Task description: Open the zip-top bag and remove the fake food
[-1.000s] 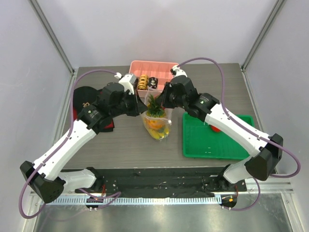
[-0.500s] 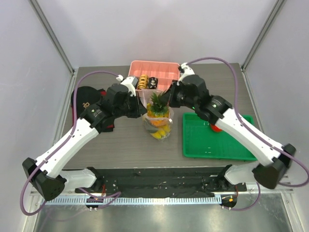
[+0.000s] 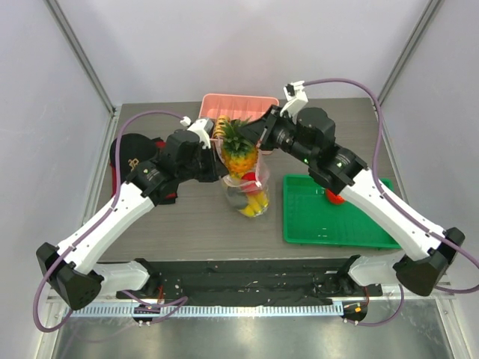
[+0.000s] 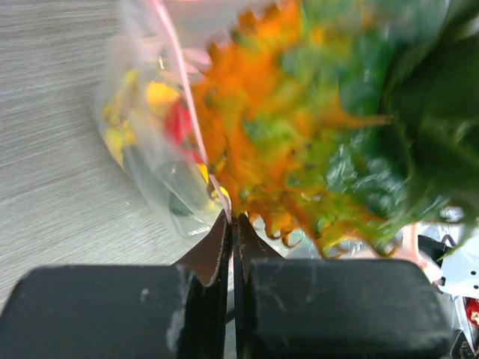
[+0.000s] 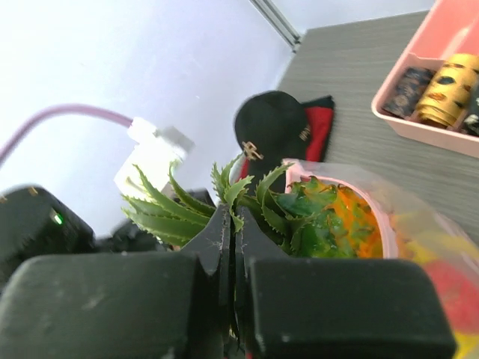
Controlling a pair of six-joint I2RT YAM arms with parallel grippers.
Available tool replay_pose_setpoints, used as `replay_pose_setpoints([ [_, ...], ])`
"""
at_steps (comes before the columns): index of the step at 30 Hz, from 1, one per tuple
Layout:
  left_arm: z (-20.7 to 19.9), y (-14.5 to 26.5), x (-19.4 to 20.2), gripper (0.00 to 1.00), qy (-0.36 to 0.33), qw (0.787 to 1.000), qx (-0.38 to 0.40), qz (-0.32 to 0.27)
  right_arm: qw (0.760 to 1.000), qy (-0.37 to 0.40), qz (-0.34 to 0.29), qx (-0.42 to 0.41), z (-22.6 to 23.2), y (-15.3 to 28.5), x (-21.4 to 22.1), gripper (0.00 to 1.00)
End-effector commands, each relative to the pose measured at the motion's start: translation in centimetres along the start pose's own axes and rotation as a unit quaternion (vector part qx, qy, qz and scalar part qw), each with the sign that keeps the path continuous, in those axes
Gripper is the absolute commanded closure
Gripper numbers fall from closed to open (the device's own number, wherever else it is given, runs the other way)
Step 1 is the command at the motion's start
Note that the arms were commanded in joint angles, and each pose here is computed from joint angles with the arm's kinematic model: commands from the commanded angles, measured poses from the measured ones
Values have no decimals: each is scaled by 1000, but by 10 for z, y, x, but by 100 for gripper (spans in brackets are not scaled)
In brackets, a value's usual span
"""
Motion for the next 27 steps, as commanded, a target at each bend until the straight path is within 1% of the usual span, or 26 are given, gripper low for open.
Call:
replay_pose_setpoints([
  [1,-10,6,-8,100,5,1000,24,-19,985,-47,-124,-107,52,22,-75,99],
  [4,-9,8,-11,100,3,999,12,-29,977,-47,-171,-117,57,48,-102,99],
  [5,-8,9,-12,100,2,999,10,-32,977,-47,-183,-103,51,54,-110,99],
  [8,-6,9,-13,100,1,999,-4,-36,976,-55,-192,-81,44,74,-118,99],
  [9,-6,10,-13,100,0,999,-3,-36,978,-65,-181,-78,39,74,-118,99],
  [10,-8,10,-15,100,0,999,-1,-39,976,-105,-167,-88,39,74,-116,98],
  [12,-11,11,-19,100,0,999,6,-47,976,-124,-134,-117,39,66,-109,99],
  [14,-16,13,-24,100,-2,998,14,-57,970,-153,-117,-148,42,60,-105,98],
  [15,-15,14,-28,100,-2,998,6,-69,963,-167,-118,-176,44,55,-106,99],
  [16,-16,15,-31,100,-5,997,3,-79,957,-172,-91,-217,48,55,-104,99],
  [17,-18,17,-34,100,-6,996,7,-85,949,-189,-88,-239,52,54,-107,99],
  [18,-18,15,-35,100,-8,996,4,-85,943,-184,-89,-261,57,50,-109,99],
  [20,-19,16,-38,100,-11,996,-2,-85,937,-188,-66,-287,63,51,-107,99],
  [21,-19,15,-38,100,-7,996,-7,-86,937,-193,-45,-287,59,41,-102,99],
  [22,-18,15,-40,100,-1,996,-9,-88,933,-190,-15,-306,61,38,-97,98],
  [23,-23,16,-44,100,-1,996,-1,-93,929,-182,-8,-322,67,40,-98,98],
  [25,-25,15,-48,100,-4,995,-3,-95,929,-174,14,-327,67,35,-93,99],
  [26,-25,16,-50,100,-3,995,-8,-102,928,-175,38,-326,64,33,-87,98],
  [27,-26,18,-53,100,-2,994,-7,-110,927,-192,65,-317,60,27,-79,99],
])
Point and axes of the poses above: each gripper's point midway between its finger pads, its own y axis back along the fingers, its own z axis along the line the jaws close on, x = y × z, the point moved 8 cm from there along y, back along the fingers, and after that the axes turned 8 degrees about y, right-handed, at the moved point
